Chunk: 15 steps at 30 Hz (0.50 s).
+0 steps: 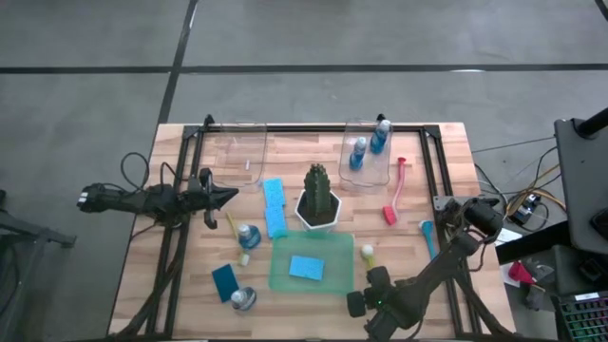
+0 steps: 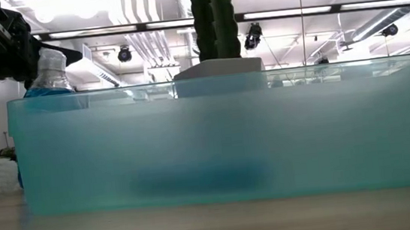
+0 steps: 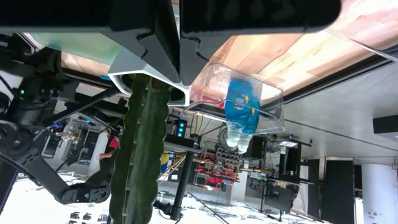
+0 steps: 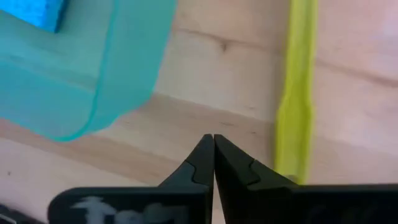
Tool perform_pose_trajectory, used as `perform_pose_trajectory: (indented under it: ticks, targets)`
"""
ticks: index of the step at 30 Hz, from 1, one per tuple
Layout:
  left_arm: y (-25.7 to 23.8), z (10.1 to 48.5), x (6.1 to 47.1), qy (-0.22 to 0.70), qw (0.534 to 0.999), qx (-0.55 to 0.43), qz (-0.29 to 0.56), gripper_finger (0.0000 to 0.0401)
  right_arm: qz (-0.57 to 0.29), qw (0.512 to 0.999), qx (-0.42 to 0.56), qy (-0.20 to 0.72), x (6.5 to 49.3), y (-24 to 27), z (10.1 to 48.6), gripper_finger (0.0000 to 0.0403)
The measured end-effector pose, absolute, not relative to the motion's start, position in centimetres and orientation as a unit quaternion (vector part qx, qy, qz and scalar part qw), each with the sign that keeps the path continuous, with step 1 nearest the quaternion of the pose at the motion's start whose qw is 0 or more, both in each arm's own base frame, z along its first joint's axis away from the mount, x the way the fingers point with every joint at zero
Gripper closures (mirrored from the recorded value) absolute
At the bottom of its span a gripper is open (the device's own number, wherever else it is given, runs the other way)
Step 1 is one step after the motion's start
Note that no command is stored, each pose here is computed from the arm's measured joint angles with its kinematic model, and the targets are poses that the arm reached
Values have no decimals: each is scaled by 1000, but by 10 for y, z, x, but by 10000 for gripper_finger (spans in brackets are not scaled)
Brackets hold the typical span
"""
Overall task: Pick & Place Kitchen Sink Supplies
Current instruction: Put the right green dish brush into the left transparent bin
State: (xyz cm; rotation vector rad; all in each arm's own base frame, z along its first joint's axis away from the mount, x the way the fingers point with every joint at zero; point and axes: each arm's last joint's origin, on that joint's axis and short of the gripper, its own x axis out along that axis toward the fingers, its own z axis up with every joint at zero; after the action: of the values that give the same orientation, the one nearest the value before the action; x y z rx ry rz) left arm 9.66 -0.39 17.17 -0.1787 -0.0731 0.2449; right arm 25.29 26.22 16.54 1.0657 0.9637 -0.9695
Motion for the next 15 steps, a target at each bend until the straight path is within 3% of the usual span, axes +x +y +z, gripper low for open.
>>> perform_pose_trajectory:
  ticks: [9, 15]
  targets:
    - [-4, 172, 97, -36, 988, -89, 122, 401, -442, 665, 439, 412, 239, 245, 197, 390]
    - [-4, 172, 97, -36, 988, -89, 122, 401, -471, 626, 456, 422, 233, 235, 192, 323]
